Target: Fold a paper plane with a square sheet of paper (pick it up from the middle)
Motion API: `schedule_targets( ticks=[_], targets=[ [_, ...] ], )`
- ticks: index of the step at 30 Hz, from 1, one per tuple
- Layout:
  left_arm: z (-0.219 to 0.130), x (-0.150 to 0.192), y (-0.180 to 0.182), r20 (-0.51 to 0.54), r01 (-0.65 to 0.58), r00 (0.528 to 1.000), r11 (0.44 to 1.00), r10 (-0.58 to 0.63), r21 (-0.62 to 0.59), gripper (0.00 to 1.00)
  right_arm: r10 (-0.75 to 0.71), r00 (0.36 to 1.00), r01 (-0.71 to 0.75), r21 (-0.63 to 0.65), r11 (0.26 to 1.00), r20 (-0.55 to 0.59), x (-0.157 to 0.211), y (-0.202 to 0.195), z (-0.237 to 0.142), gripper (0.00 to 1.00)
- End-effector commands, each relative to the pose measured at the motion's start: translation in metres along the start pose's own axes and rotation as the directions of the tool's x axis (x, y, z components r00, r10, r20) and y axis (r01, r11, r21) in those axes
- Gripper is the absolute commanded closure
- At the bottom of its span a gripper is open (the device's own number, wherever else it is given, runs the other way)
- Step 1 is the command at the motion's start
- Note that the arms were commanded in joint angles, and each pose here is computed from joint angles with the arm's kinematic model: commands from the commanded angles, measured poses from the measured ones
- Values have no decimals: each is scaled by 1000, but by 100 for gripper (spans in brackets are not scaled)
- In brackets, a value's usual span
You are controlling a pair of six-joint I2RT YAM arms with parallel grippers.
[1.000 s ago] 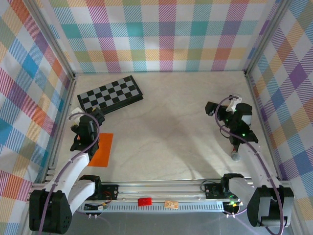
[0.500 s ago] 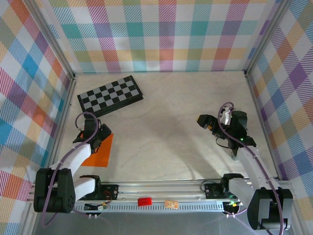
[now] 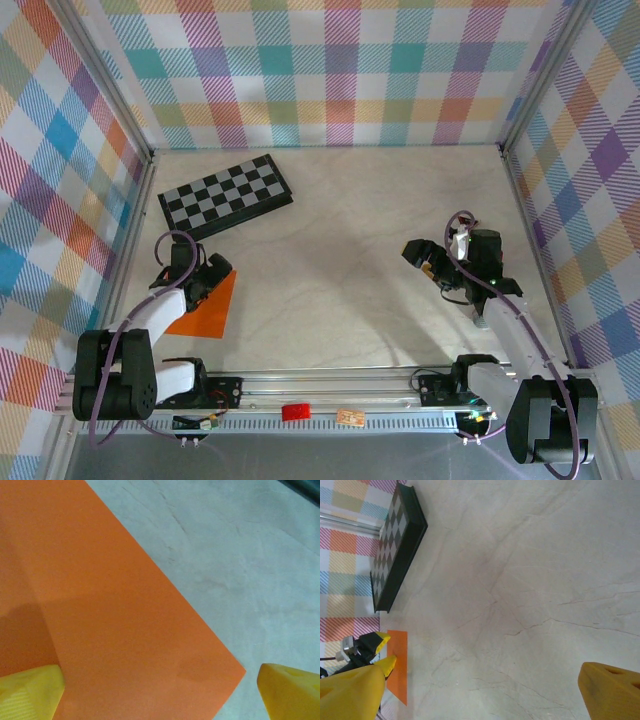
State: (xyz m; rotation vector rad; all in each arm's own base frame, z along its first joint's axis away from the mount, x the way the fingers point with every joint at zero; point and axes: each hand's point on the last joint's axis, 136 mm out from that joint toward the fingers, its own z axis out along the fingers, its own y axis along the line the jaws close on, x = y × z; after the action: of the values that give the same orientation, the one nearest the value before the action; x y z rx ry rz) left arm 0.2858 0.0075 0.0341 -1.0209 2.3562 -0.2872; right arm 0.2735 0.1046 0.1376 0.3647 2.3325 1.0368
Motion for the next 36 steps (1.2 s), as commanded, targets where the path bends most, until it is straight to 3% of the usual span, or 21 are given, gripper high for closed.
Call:
schedule_targets(
  ticks=[1, 6, 10, 14, 18, 21, 23, 30, 36],
  targets=[
    [10, 52, 6, -179, 98, 980, 995, -92, 27, 0, 8, 1000, -9, 31, 999, 17, -1, -2, -5, 1],
    [5, 82, -23, -209, 90, 975, 993, -72, 75, 0, 15, 1000, -16, 19, 1000, 17, 1, -1, -5, 1],
    [3, 104, -51, -198, 158, 972, 978, -129, 134, 0, 34, 999, -34, -9, 999, 7, 4, 0, -2, 1],
    [-5, 111, -95, -230, 218, 961, 932, -153, 291, 0, 74, 997, -76, -55, 996, -37, 8, 11, -1, 1],
    [-29, 86, -115, -111, -104, 984, 949, 142, 297, 0, 44, 995, -53, -99, 994, -88, 17, 28, 0, 1],
    [-45, 77, -119, -99, -329, 924, 900, 370, 286, 0, 11, 990, -27, -116, 993, -138, 26, 37, 2, 1],
    [-46, 82, -108, -155, -398, 882, 881, 444, 256, 0, -7, 985, -14, -123, 992, -170, 32, 39, 4, 1],
    [-26, 123, -85, -374, -423, 784, 867, 496, 263, 0, -50, 976, 20, -138, 990, -214, 41, 42, 11, 1],
    [-8, 139, -72, -445, -375, 781, 899, 438, 226, 0, -42, 968, 21, -88, 996, -246, 37, 35, 19, 1]
  ],
)
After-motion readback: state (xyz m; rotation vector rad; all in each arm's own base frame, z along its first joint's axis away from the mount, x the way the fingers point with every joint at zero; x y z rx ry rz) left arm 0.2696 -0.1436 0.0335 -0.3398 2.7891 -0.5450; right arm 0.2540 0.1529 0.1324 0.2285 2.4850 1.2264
